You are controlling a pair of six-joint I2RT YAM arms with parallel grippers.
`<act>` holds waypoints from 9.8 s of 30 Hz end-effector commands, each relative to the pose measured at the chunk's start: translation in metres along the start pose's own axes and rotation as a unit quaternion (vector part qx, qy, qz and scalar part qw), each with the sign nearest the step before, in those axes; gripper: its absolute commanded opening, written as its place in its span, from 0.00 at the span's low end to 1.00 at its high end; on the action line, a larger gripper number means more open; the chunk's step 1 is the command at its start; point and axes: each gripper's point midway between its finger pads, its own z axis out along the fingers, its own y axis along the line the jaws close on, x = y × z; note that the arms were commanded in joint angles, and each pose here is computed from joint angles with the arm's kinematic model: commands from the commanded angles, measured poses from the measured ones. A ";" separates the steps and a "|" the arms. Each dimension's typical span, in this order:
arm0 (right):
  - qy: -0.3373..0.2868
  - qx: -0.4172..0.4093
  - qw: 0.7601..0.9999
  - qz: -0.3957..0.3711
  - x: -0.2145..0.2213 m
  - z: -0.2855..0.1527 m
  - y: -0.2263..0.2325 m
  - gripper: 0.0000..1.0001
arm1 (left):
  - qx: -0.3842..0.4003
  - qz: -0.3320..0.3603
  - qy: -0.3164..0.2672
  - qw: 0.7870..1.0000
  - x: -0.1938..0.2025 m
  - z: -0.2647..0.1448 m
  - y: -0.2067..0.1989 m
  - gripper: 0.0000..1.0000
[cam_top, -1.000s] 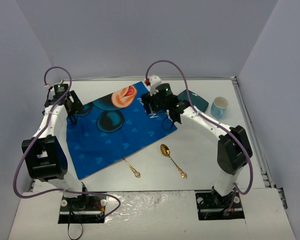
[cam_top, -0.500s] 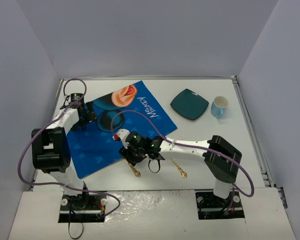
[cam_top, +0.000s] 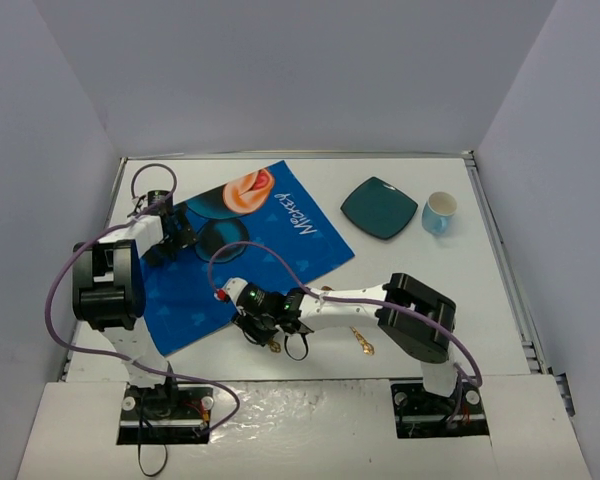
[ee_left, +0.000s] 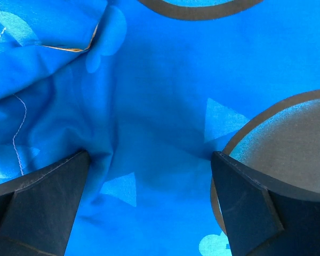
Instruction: Set the dinner table for one person
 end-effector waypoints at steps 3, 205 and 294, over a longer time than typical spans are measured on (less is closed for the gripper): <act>-0.010 0.035 0.999 0.022 -0.001 -0.002 -0.007 0.04 | 0.015 -0.025 -0.028 0.999 -0.021 -0.003 -0.010 0.94; -0.447 0.232 0.464 0.729 0.080 -0.135 -0.407 0.70 | 0.211 0.187 -0.122 0.952 0.055 -0.175 -0.032 0.97; -0.452 -0.270 0.652 0.546 -0.235 -0.094 -0.176 0.00 | 0.137 0.143 -0.187 0.962 -0.006 -0.276 0.001 0.97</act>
